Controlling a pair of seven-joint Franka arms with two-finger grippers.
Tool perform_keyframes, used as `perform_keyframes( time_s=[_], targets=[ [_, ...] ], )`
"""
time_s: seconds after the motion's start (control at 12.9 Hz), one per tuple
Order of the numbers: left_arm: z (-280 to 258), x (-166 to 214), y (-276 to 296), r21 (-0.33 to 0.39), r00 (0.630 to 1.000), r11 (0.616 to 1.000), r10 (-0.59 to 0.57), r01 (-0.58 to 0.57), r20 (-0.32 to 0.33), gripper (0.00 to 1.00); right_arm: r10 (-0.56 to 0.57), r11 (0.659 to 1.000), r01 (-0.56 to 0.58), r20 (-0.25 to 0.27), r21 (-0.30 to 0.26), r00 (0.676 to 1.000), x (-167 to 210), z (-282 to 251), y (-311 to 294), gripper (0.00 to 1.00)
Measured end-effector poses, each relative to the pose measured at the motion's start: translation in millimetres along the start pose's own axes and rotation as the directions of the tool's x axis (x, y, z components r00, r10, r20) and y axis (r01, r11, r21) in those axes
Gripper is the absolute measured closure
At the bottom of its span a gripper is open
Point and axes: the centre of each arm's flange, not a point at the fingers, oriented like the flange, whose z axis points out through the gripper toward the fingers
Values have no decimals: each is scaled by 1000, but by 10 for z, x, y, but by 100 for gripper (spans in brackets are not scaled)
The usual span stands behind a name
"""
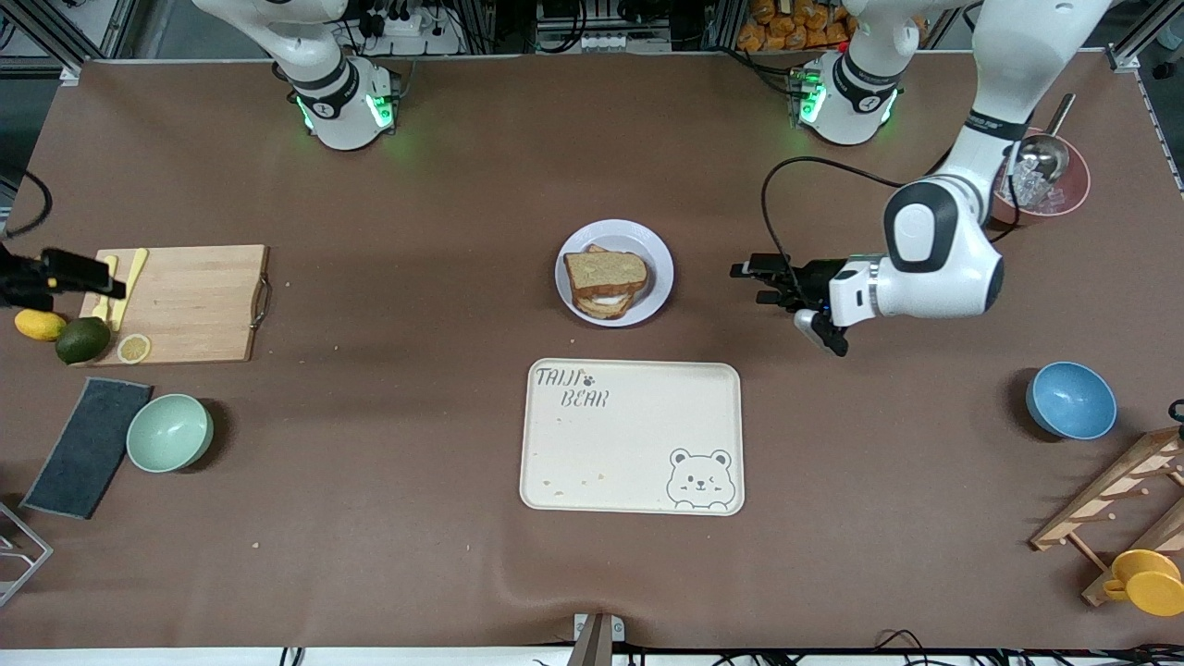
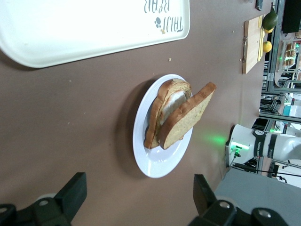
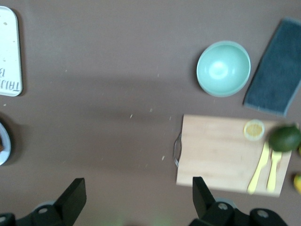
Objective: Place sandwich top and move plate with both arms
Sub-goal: 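Grasp the white plate's rim with the left gripper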
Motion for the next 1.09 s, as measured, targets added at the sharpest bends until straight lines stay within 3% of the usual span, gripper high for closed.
perform_keyframes(
  time_s=[0.31, 0.47, 0.85, 1.09],
  targets=[
    [426, -205, -139, -89, 999, 996, 17, -20, -29, 0, 38, 999, -40, -55, -34, 998, -476, -366, -225, 0],
    [674, -245, -62, -89, 1000, 996, 2, -5, -30, 0, 26, 996, -33, -81, -79, 996, -492, -405, -362, 0],
    [1066, -332, -28, -113, 999, 992, -50, 47, -23, 0, 33, 996, -42, -98, -84, 995, -447, -347, -323, 0],
    [1226, -411, -195, -153, 996, 987, -58, 47, -68, 0, 31, 996, -40, -99, -84, 995, -443, -345, -333, 0]
  ],
)
